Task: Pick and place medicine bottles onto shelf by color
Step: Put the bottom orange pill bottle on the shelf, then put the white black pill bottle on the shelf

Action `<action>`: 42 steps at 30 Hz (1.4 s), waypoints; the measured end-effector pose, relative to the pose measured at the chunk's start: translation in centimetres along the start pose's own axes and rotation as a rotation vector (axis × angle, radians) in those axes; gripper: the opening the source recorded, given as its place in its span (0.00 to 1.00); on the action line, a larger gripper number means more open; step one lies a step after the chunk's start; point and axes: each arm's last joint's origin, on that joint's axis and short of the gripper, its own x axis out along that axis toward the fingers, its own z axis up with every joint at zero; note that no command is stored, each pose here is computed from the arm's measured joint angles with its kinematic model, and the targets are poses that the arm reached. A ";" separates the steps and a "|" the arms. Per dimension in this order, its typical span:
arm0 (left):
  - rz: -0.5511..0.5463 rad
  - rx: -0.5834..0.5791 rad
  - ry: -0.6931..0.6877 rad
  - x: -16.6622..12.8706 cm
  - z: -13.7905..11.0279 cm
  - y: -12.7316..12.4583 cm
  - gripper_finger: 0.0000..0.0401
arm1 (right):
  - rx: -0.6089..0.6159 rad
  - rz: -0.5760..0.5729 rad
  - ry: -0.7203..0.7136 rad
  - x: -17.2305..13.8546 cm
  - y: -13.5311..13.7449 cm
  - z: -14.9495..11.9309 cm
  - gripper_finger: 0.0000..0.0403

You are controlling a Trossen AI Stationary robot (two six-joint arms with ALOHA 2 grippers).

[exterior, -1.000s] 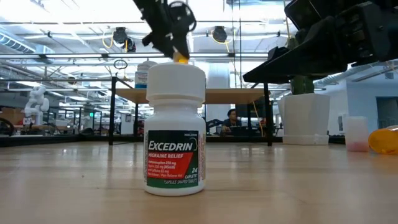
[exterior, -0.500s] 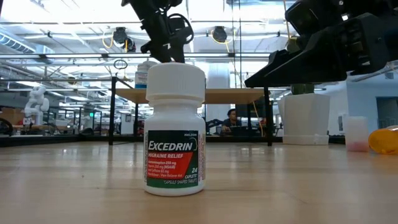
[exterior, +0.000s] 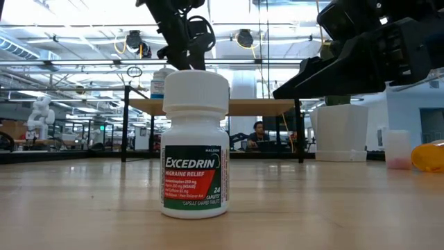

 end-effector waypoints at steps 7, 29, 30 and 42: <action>-0.003 -0.009 0.005 -0.2 -0.1 -0.1 0.69 | 0.000 0.000 0.001 0.0 0.0 0.0 0.81; -0.247 0.091 -0.033 -6.8 -2.6 -8.0 0.57 | 0.006 0.005 0.014 0.0 0.0 -0.2 0.81; -0.280 0.113 -0.042 -7.1 -3.2 -9.5 0.56 | 0.005 0.011 0.016 0.0 0.0 -0.2 0.81; -0.192 -0.006 -0.193 -9.0 -15.3 -17.9 0.48 | 0.130 0.183 -0.080 1.4 1.6 2.4 0.81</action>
